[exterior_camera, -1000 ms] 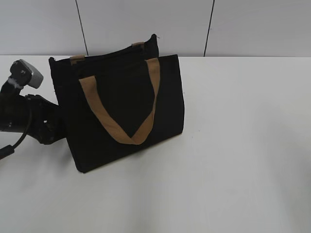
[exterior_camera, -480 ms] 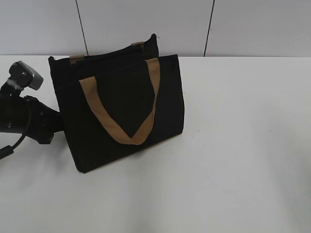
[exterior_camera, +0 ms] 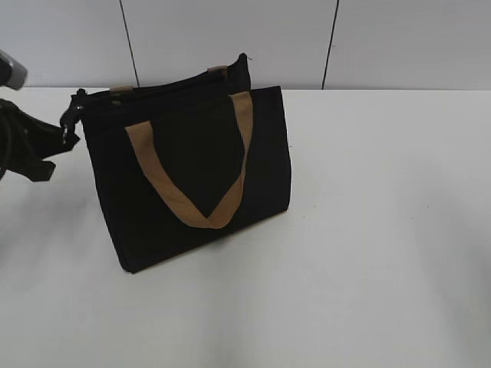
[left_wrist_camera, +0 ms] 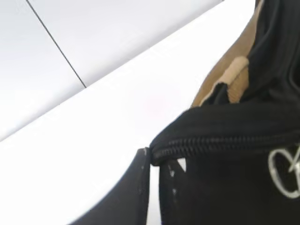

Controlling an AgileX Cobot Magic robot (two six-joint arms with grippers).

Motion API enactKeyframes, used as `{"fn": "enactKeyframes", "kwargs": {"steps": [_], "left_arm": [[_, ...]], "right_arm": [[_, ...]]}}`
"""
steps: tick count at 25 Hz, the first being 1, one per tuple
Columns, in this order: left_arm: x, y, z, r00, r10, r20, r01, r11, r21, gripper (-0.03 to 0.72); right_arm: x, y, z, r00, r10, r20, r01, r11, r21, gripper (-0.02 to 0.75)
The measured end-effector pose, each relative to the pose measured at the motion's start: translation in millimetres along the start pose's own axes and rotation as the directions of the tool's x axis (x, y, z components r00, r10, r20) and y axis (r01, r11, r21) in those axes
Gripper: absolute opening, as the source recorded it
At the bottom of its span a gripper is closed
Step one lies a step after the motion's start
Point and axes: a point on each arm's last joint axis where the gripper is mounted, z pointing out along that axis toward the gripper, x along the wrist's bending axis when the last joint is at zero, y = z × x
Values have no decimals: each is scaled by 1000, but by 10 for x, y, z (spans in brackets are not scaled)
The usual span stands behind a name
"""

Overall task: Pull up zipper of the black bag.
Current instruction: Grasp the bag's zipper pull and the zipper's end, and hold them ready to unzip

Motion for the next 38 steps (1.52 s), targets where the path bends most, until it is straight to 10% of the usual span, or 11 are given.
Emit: {"fn": "enactKeyframes", "kwargs": {"steps": [16, 25, 38], "left_arm": [[9, 480, -723, 983, -13, -182, -24, 980, -197, 20], [-90, 515, -857, 993, -27, -119, 2, 979, -202, 19], [-163, 517, -991, 995, -36, -90, 20, 985, -174, 19]], "right_arm": [[64, 1044, 196, 953, -129, -273, 112, 991, -75, 435], [940, 1504, 879, 813, -315, -490, 289, 948, -130, 417], [2227, 1566, 1797, 694, -414, -589, 386, 905, -181, 415]]}}
